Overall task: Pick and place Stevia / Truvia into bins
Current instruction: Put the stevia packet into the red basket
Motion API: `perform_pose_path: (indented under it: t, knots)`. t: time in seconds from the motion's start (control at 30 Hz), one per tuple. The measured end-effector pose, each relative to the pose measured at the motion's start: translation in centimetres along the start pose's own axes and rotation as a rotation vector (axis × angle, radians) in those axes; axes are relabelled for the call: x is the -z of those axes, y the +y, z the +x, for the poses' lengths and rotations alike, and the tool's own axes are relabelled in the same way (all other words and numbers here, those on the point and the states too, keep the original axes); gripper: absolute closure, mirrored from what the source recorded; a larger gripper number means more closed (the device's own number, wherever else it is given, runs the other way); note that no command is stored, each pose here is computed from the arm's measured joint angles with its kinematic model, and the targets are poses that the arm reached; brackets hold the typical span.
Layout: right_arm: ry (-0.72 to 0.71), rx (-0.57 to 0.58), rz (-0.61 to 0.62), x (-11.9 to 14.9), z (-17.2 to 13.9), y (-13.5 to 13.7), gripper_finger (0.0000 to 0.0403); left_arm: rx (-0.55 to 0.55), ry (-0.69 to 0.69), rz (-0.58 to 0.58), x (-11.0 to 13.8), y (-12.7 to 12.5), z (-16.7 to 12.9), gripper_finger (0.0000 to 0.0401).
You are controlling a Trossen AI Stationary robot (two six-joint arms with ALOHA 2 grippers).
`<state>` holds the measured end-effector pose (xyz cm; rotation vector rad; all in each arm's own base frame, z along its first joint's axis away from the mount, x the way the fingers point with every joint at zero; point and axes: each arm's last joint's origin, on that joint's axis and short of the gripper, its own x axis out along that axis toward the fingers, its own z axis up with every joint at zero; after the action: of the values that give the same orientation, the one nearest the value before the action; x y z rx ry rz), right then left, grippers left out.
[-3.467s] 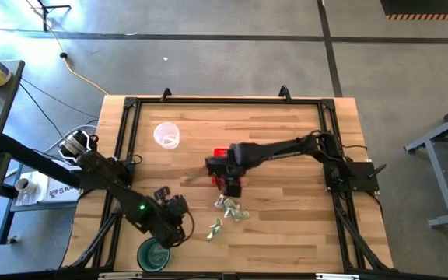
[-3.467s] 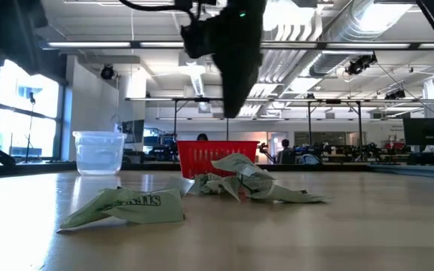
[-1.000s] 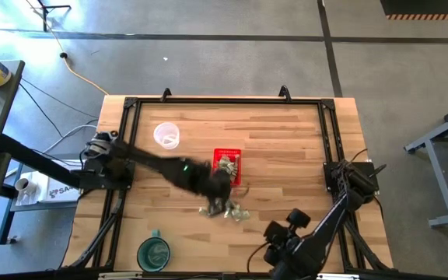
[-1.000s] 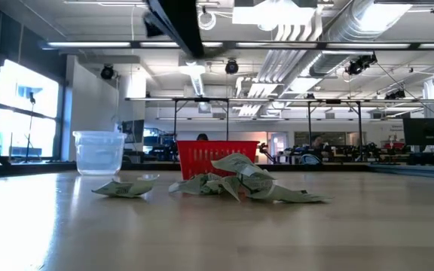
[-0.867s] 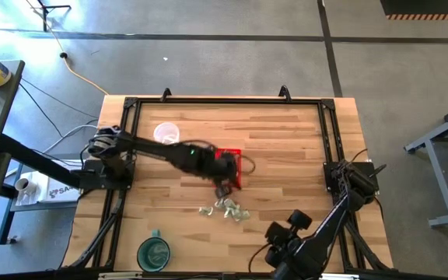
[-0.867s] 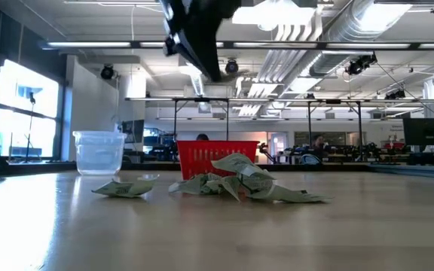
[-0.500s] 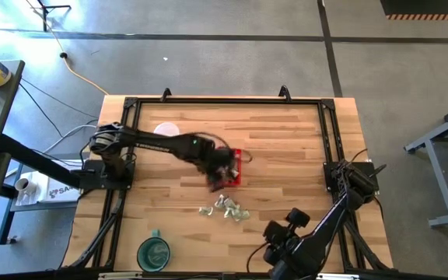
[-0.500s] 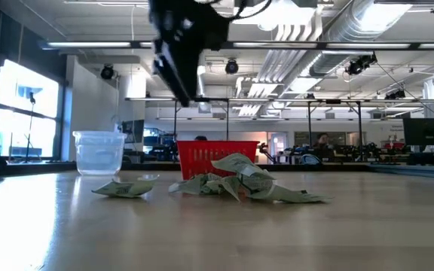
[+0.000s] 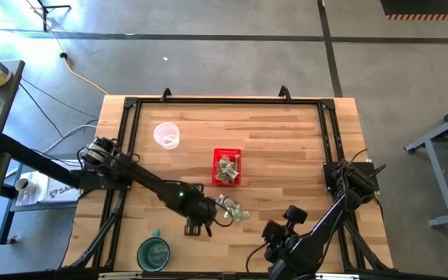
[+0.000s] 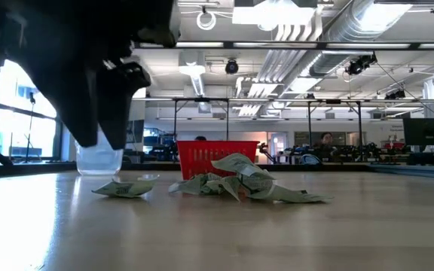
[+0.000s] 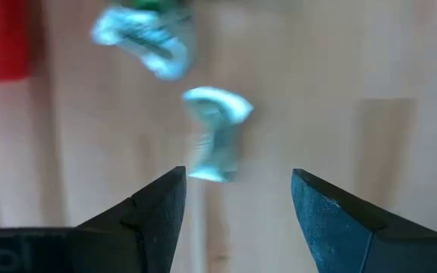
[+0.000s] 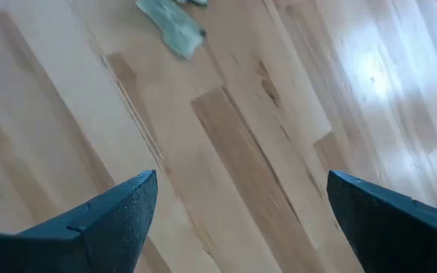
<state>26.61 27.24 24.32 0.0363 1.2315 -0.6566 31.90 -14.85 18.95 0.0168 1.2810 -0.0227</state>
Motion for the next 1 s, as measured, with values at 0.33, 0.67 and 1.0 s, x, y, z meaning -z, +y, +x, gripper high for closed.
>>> perform_pose_path:
  t: [0.33,0.67,1.0]
  knots:
    - [0.081,0.047,0.026,1.4,1.9,0.1,0.003,0.076,-0.018,0.004,0.0,1.6,2.8,0.0136]
    - [0.027,0.056,0.094,-1.3,3.1,-0.4,0.003,0.017,0.016,0.023,0.2,2.0,4.6,0.0314]
    - [-0.002,0.059,0.117,-3.8,2.9,-2.7,0.0067,0.01,-0.228,-0.062,-0.4,5.2,-5.8,0.0371]
